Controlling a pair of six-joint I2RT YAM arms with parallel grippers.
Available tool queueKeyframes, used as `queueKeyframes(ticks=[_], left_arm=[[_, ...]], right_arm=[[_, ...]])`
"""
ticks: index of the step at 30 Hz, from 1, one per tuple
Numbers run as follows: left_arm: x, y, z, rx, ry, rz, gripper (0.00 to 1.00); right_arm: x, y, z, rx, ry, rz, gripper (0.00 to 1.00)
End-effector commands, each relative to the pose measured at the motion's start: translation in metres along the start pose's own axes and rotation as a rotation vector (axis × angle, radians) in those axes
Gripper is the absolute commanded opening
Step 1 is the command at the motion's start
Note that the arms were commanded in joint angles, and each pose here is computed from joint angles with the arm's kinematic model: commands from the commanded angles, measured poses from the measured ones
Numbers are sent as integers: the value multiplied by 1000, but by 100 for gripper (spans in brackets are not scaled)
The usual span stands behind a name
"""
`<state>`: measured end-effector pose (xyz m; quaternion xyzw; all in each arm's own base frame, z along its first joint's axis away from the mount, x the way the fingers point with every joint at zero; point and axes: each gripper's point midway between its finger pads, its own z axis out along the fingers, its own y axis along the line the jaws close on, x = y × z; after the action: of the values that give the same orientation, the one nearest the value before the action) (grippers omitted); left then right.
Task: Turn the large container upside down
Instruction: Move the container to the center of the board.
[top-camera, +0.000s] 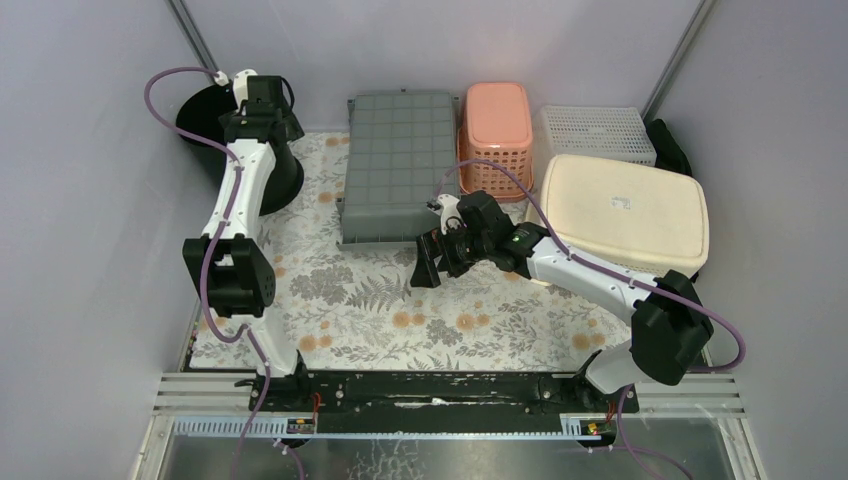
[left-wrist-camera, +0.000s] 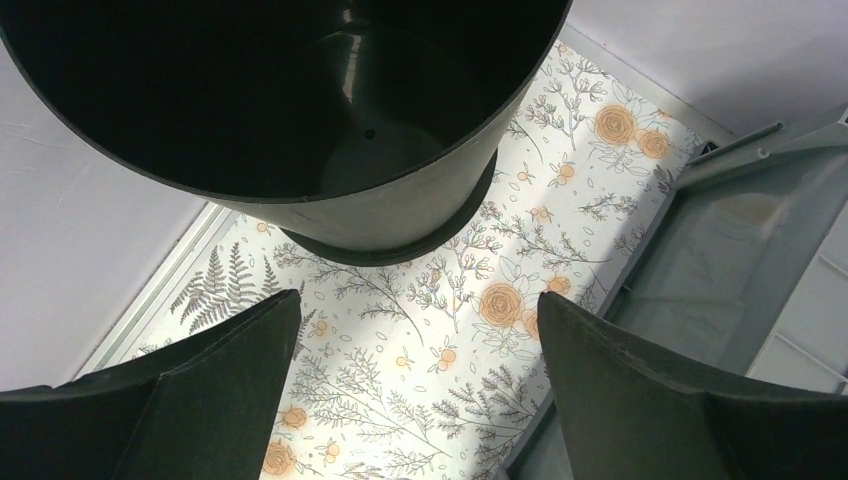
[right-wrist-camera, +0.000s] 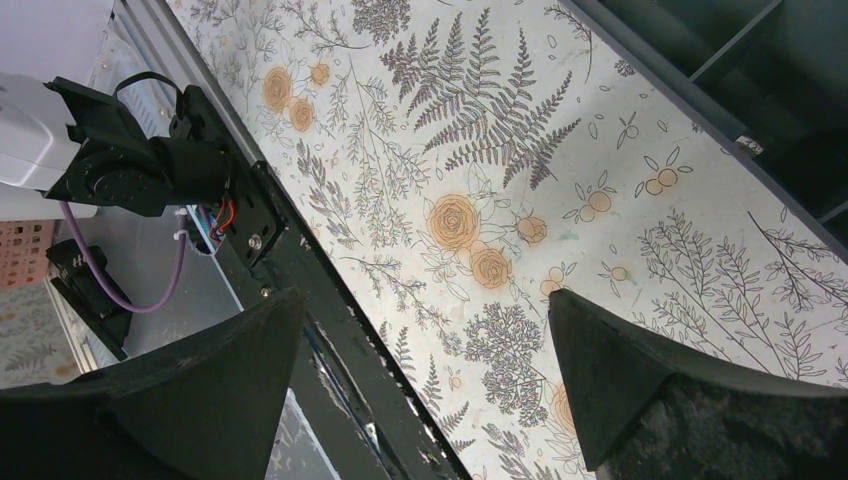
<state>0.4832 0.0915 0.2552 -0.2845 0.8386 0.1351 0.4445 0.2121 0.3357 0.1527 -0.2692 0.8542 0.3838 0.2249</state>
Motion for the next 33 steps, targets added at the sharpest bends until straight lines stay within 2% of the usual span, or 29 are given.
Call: queueKeyframes(ticks=[1,7,19,22,26,33], left_arm=[[-7,0,1,2,-23,2,94],[-32,-11,-23,113,-148,-133,93],[-63,-11,-40,158,-338,-333,91],[-70,-13,-36,88,-366,-314,90],[-59,-18,-19,-49,-326,-220,91],[-48,-17,1,-154,-286,-119,93]], right_arm=[[-7,10,-2,-42,-32,-42,100],[-6,9,-1,-48,-34,-42,99],[-3,10,4,-85,-44,-35,99],[-1,11,6,-100,-35,-33,100],[0,9,8,-102,-30,-35,99],[5,7,15,-119,-9,-24,100]])
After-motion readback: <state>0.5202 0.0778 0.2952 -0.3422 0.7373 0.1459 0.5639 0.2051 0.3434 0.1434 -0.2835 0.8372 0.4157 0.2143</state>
